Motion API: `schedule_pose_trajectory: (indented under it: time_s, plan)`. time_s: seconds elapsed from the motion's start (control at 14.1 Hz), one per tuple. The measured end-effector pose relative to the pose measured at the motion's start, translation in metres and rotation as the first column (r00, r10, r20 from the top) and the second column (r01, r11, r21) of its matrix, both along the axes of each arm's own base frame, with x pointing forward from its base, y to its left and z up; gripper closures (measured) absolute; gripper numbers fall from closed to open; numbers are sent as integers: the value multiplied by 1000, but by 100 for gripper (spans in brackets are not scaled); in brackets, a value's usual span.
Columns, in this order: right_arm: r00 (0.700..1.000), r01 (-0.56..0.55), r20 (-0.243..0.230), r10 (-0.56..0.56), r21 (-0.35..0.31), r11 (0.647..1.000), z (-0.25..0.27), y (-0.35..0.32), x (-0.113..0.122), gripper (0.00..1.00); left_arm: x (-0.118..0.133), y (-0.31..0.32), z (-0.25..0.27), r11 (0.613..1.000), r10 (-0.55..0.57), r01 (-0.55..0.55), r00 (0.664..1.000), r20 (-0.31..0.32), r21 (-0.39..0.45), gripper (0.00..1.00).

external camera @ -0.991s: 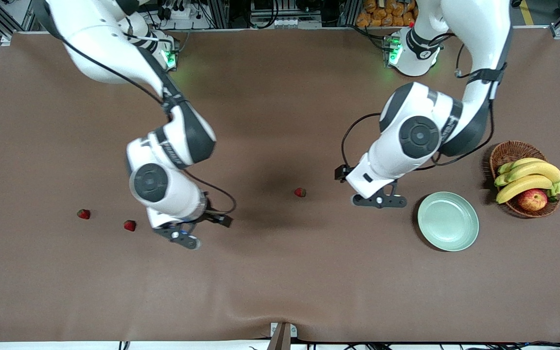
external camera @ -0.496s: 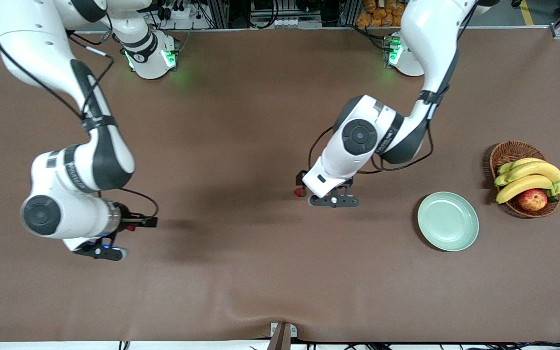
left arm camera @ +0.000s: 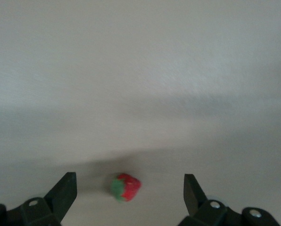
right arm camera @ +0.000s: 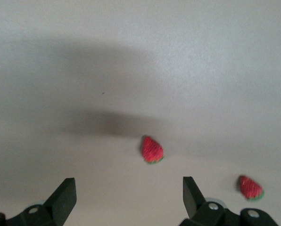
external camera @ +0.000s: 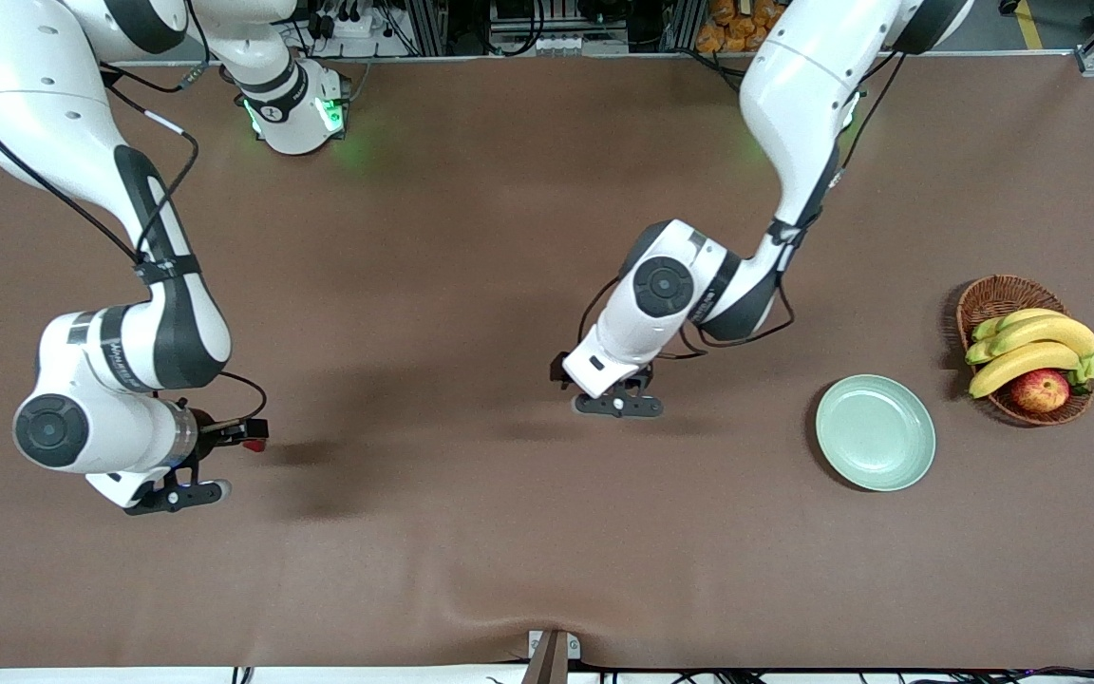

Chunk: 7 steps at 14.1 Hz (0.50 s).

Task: Collect all strawberries into plate
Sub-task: 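Lower the left gripper to the strawberry while the right gripper reaches another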

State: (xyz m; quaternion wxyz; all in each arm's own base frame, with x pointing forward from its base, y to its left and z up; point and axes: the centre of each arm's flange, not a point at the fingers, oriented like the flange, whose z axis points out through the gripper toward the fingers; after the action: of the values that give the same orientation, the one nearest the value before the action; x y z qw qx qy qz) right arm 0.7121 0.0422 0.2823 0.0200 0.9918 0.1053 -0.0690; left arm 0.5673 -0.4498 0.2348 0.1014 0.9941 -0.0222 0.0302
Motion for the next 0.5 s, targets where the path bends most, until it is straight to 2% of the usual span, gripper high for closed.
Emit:
schedule_pose_trajectory:
  time_s: [0.28, 0.42, 0.5]
  plan:
    - [993, -96, 71, 97, -21, 995, -46, -28, 0, 0, -8, -9, -35, 1000, -14, 14, 1000, -17, 14, 1]
    - [992, -103, 76, 105, -22, 994, -64, -43, -2, 0, -6, -7, -45, 999, -19, 19, 1000, -18, 27, 3]
    - [992, -101, 72, 103, -20, 995, -69, -45, -3, 0, -7, -9, -48, 999, -29, 29, 999, -16, 34, 9]
